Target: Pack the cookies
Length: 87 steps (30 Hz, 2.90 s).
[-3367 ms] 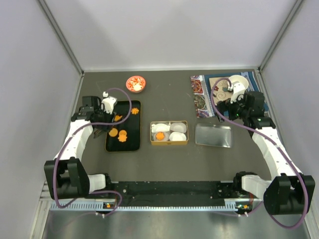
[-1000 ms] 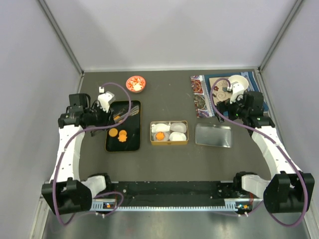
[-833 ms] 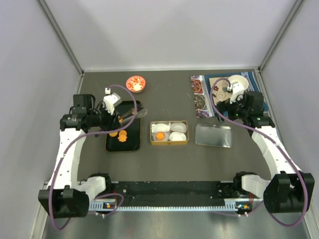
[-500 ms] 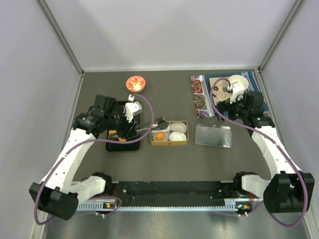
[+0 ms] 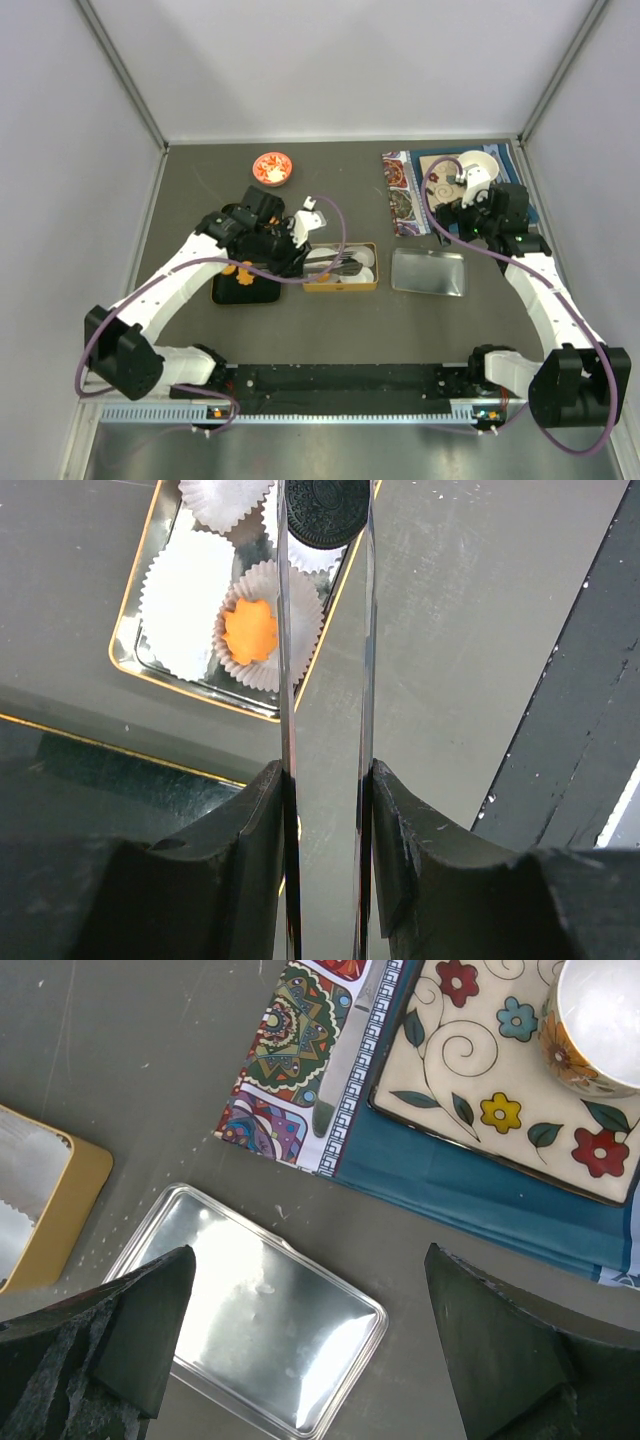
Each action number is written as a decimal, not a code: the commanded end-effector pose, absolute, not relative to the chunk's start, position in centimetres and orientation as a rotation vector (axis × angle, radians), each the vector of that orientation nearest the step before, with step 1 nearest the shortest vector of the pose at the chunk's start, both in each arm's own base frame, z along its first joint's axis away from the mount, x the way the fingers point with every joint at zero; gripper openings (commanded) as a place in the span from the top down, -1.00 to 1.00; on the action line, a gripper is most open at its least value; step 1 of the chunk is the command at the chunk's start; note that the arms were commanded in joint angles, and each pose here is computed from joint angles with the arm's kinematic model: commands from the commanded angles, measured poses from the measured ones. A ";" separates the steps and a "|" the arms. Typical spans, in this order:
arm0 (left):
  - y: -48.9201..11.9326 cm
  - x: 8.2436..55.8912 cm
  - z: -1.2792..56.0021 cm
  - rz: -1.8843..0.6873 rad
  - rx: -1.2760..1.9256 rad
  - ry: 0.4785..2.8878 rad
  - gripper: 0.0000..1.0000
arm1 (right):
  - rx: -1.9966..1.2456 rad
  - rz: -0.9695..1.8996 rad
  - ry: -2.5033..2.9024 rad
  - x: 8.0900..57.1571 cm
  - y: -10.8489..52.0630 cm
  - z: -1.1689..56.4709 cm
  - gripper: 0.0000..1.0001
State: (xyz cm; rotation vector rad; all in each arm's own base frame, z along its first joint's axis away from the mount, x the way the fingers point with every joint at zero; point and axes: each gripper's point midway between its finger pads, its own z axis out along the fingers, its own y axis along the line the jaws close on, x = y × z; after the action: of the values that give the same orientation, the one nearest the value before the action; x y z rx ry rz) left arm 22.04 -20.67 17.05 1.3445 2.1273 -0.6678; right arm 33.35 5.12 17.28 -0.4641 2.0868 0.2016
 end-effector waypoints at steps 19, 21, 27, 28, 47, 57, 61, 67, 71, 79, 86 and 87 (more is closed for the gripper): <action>-24.0 24.4 16.6 -0.634 1.386 2.060 0.87 | -0.474 0.175 2.038 34.7 4.8 19.1 -0.98; -24.0 24.4 16.5 -0.633 1.387 2.064 0.82 | -0.474 0.174 2.035 34.7 4.8 19.2 -0.98; -24.0 24.4 16.1 -0.632 1.395 2.075 0.64 | -0.471 0.171 2.035 34.7 4.7 19.3 -0.98; -24.0 24.4 16.0 -0.631 1.397 2.076 0.60 | -0.473 0.172 2.034 34.7 4.7 19.3 -0.98; -23.9 24.2 15.3 -0.623 1.411 2.091 0.17 | -0.475 0.175 2.026 34.5 4.8 19.5 -0.98; -24.1 24.0 15.3 -0.626 1.420 2.086 0.06 | -0.473 0.177 2.023 34.5 4.8 19.6 -0.98; -24.0 24.0 15.2 -0.621 1.423 2.088 0.01 | -0.472 0.179 2.025 34.5 4.8 19.6 -0.98; -24.0 23.7 15.0 -0.628 1.430 2.093 -0.08 | -0.472 0.176 2.022 34.5 4.8 19.7 -0.98; -23.7 23.7 15.0 -0.611 1.420 2.095 -0.08 | -0.474 0.179 2.023 34.5 4.9 19.6 -0.98; -22.8 24.4 16.5 -0.535 1.352 2.082 -0.05 | -0.476 0.184 2.028 34.5 4.9 19.5 -0.98; -20.9 25.1 18.7 -0.451 1.241 2.053 -0.04 | -0.478 0.188 2.030 34.5 5.0 19.4 -0.98; -20.6 25.3 18.8 -0.442 1.223 2.054 -0.04 | -0.476 0.187 2.030 34.5 4.9 19.4 -0.98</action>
State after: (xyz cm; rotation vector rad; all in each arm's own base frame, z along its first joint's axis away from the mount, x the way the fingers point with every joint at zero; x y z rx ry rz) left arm 24.05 -21.56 16.60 1.3307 2.1127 -0.4998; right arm 33.49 5.06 16.66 -0.4760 2.1032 0.1988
